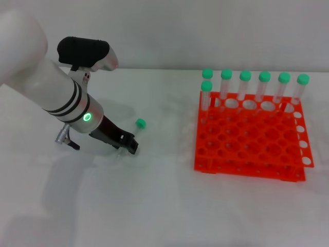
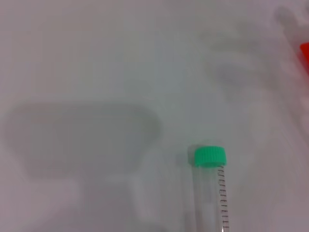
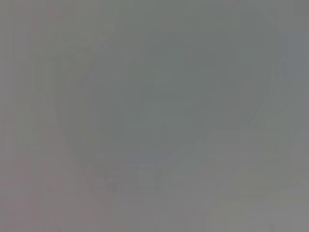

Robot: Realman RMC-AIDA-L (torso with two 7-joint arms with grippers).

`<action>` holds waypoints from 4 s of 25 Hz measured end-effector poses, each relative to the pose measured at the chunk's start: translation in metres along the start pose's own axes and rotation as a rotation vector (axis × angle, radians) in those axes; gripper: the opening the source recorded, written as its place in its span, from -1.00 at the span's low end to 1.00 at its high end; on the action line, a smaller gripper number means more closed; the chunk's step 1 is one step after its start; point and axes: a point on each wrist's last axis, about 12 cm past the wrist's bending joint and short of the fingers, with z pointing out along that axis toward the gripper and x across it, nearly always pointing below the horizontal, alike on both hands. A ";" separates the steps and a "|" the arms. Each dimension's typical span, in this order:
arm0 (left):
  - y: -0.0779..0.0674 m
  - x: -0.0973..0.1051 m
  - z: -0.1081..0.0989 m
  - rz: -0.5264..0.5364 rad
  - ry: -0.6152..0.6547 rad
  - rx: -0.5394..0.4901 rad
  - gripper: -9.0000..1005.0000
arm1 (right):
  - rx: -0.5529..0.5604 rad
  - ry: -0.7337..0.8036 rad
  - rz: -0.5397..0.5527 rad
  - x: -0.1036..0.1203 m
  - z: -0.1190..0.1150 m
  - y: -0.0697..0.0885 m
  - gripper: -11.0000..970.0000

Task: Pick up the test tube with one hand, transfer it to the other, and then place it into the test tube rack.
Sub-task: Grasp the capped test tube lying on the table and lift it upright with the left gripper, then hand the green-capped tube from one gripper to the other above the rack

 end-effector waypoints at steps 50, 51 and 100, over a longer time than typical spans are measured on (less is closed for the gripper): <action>0.041 0.016 -0.014 0.009 -0.943 0.040 -0.61 | 0.020 0.003 0.048 0.001 -0.005 -0.008 0.70; 0.040 0.022 -0.014 0.029 -0.992 0.069 -0.61 | 0.017 0.004 0.057 0.001 -0.005 -0.008 0.70; -0.088 0.062 0.021 0.551 -1.188 0.505 -0.61 | -1.134 0.018 0.182 -0.074 0.000 0.084 0.70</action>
